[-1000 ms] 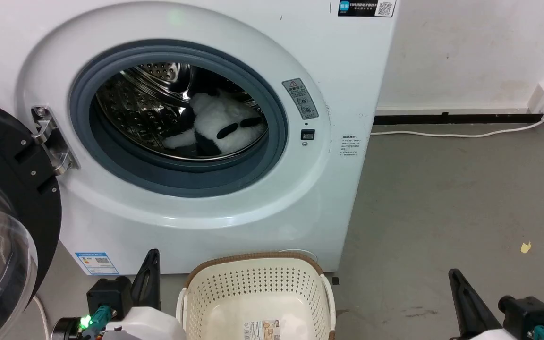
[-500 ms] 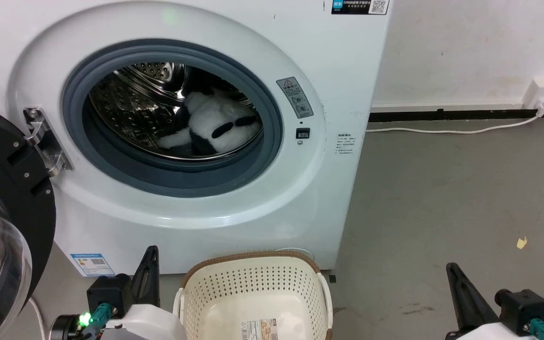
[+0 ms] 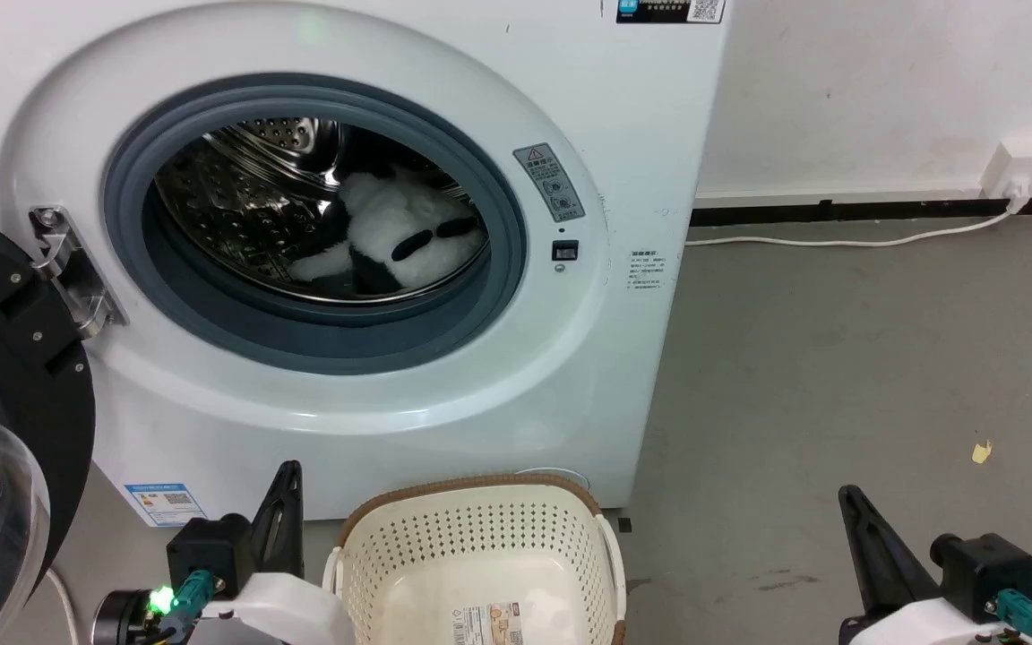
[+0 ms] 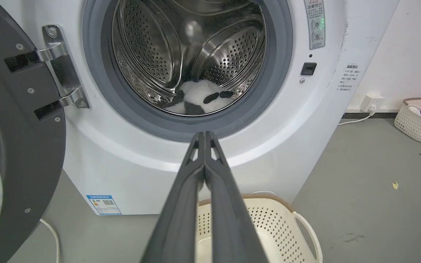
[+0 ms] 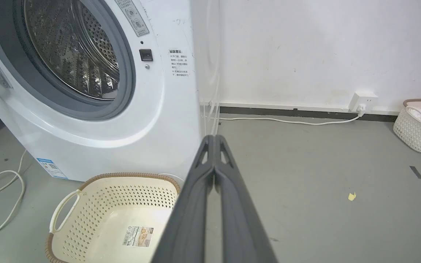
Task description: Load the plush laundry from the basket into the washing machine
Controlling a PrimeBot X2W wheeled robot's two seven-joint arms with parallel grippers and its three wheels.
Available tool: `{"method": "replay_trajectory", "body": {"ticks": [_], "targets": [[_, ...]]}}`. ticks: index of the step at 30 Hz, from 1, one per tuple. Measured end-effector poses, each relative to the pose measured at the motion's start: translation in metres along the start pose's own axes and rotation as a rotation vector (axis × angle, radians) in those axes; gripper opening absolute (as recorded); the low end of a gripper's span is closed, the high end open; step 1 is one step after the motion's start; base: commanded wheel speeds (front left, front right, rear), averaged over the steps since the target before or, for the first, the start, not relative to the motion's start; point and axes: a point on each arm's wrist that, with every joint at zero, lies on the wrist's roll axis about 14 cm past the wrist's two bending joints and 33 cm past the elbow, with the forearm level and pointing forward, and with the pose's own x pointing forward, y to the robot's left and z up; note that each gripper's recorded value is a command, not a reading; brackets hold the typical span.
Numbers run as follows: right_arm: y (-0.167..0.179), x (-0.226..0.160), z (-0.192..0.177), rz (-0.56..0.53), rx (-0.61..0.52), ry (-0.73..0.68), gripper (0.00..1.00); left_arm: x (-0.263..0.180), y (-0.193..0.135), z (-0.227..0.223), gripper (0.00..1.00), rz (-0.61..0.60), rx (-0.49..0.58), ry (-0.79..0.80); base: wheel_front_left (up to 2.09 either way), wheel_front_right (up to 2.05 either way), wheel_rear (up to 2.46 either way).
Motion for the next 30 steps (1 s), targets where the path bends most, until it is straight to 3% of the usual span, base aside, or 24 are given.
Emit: {"method": "replay_trajectory", "body": {"ticks": [30], "targets": [[-0.0044,0.0042,0.0069,-0.012,-0.041,-0.001,0.0,0.0083,-0.0098,0.0049,0.0,-0.021,0.04,0.0,0.0,0.0,0.0]]}}
